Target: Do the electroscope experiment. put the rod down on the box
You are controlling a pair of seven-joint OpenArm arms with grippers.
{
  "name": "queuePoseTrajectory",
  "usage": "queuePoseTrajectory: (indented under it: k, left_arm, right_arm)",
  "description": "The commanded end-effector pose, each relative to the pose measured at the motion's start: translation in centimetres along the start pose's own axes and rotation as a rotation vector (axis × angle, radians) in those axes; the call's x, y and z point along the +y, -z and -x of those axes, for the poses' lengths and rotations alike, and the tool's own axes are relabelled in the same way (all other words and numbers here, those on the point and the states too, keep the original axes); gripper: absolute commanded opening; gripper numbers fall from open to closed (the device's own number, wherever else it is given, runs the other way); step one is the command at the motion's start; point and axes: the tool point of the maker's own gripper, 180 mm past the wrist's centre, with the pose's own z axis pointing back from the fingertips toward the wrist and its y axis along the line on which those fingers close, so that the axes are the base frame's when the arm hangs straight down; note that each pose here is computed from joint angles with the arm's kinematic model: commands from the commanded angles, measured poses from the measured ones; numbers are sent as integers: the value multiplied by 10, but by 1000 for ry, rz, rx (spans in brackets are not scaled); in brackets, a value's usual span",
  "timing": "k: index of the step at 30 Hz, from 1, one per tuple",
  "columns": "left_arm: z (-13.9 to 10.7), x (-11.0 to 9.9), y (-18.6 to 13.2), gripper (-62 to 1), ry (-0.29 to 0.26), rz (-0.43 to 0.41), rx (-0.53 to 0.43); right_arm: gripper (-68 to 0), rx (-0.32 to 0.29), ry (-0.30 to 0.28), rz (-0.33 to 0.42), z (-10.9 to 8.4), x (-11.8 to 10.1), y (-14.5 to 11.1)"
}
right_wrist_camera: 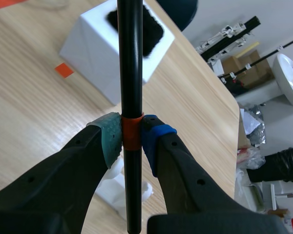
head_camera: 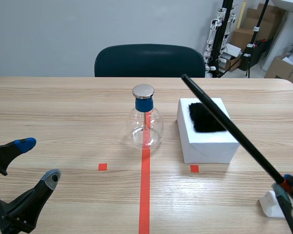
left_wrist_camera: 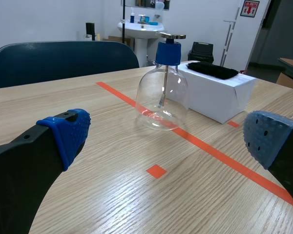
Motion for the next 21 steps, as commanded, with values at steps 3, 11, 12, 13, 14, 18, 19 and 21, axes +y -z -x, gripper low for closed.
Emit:
queuePoseTrajectory:
  k: [3, 11, 12, 13, 14, 18, 19, 21]
  left_arm:
    - [-8, 4, 1, 14, 8, -5, -32]
    - [-8, 4, 1, 14, 8, -5, -32]
    - [-8, 4, 1, 14, 8, -5, -32]
    - [-8, 4, 1, 14, 8, -5, -32]
    - [-8, 4, 1, 14, 8, -5, -32]
    - [-8, 4, 1, 14, 8, -5, -32]
    - [-8, 4, 1, 14, 8, -5, -32]
    - [-8, 4, 1, 14, 8, -5, -32]
  right_arm:
    - [-676, -43, 23, 62, -13, -30, 8]
    - [-676, 102, 202, 156, 10, -82, 37]
    - [-676, 130, 229, 171, 15, -89, 41]
    - [-676, 153, 255, 184, 18, -96, 45]
    - [-676, 182, 284, 194, 22, -103, 50]
    - [-676, 333, 382, 181, 40, -114, 62]
    - [-676, 365, 402, 172, 44, -115, 64]
    - [-676, 435, 441, 136, 49, -115, 68]
